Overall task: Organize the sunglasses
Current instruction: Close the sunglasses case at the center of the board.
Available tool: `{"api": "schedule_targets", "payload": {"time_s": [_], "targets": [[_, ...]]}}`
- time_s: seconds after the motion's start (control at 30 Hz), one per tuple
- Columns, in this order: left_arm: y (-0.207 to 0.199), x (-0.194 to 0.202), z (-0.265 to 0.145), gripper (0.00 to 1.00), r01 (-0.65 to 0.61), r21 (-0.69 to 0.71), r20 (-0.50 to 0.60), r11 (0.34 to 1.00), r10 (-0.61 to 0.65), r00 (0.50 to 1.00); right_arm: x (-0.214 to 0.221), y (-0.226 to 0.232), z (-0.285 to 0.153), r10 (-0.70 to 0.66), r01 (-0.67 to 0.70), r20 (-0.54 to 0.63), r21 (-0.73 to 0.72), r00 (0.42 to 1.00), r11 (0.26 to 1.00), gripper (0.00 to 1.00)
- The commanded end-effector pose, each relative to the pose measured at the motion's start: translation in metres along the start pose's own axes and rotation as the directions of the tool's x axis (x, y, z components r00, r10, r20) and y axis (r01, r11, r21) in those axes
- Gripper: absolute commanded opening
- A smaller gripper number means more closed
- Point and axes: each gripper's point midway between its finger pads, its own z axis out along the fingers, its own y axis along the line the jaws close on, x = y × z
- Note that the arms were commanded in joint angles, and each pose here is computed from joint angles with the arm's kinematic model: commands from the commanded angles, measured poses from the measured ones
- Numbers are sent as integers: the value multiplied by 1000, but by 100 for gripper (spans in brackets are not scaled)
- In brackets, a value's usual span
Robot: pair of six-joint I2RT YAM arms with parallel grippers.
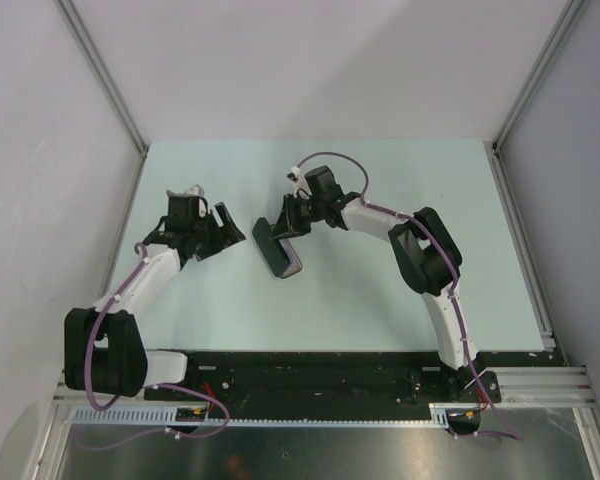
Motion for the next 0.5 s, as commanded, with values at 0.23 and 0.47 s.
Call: {"api": "schedule_targets", "payload": {"time_s": [0.23, 0.47], "targets": [[-16, 5, 6, 82, -16, 66, -40, 998, 18, 999, 3, -46, -5, 30, -29, -8, 80, 1000, 996, 5], [-27, 12, 15, 82, -19, 97, -71, 995, 26, 997, 5, -59, -5, 41, -39, -25, 84, 999, 996, 13]]}}
